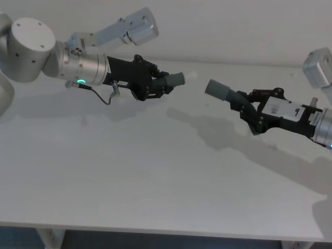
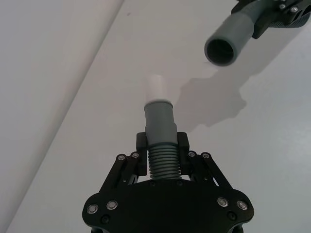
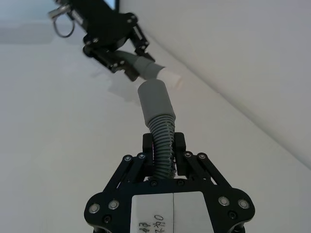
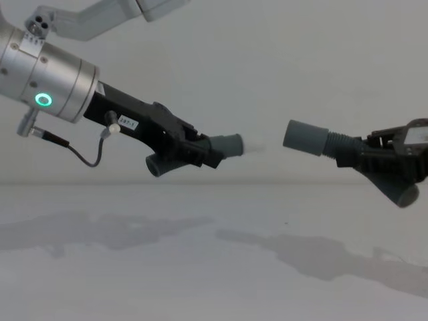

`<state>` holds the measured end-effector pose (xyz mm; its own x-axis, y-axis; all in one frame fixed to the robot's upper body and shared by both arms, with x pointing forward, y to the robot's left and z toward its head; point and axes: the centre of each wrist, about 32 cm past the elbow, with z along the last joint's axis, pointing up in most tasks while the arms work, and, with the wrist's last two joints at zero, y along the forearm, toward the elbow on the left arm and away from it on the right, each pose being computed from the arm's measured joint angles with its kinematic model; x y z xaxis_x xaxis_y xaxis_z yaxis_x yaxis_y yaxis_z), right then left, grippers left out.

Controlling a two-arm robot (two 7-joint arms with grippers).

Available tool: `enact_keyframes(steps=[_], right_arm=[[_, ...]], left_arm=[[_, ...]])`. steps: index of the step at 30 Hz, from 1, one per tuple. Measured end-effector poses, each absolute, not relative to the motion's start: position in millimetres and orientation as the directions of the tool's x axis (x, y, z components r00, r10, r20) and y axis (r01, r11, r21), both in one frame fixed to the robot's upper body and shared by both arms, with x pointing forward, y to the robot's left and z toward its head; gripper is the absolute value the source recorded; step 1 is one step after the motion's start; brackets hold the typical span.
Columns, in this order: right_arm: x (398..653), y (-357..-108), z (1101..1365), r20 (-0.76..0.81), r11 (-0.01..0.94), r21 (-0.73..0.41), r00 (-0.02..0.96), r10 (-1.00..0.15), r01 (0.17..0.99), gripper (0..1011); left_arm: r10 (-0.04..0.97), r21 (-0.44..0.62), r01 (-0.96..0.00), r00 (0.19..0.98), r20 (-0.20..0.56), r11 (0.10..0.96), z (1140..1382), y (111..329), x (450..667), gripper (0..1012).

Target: Use both hands to pick up one end of the pipe from the table, align the ends, and insert them.

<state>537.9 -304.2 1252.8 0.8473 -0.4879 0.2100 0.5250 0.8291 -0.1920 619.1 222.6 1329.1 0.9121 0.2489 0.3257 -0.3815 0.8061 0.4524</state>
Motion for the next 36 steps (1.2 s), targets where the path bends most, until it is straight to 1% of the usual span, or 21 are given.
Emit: enact_keyframes(steps=[5,11,24,36], right_arm=[[540.8,-311.3,1253.6,0.22,0.85,-0.22,0.873,-0.435,0.479,244],[541.4,-314.6,1253.8,0.227,0.855,-0.237,0.882,-0.412,0.461,244],[540.7,-316.9,1253.0,0.241,0.853,-0.265,0.888,-0.392,0.449,244],[540.8,-317.9,1252.7,0.25,0.852,-0.275,0.889,-0.384,0.446,244]], left_arm=[[0.217,0.453,-0.349,0.923,0.318,0.82,1334.2,222.9,618.8,347],[0.192,0.45,-0.32,0.932,0.306,0.834,1337.3,222.5,616.8,347],[0.169,0.448,-0.279,0.948,0.271,0.849,1337.0,221.9,611.1,347],[0.167,0.448,-0.262,0.956,0.24,0.855,1331.5,221.4,613.1,347]])
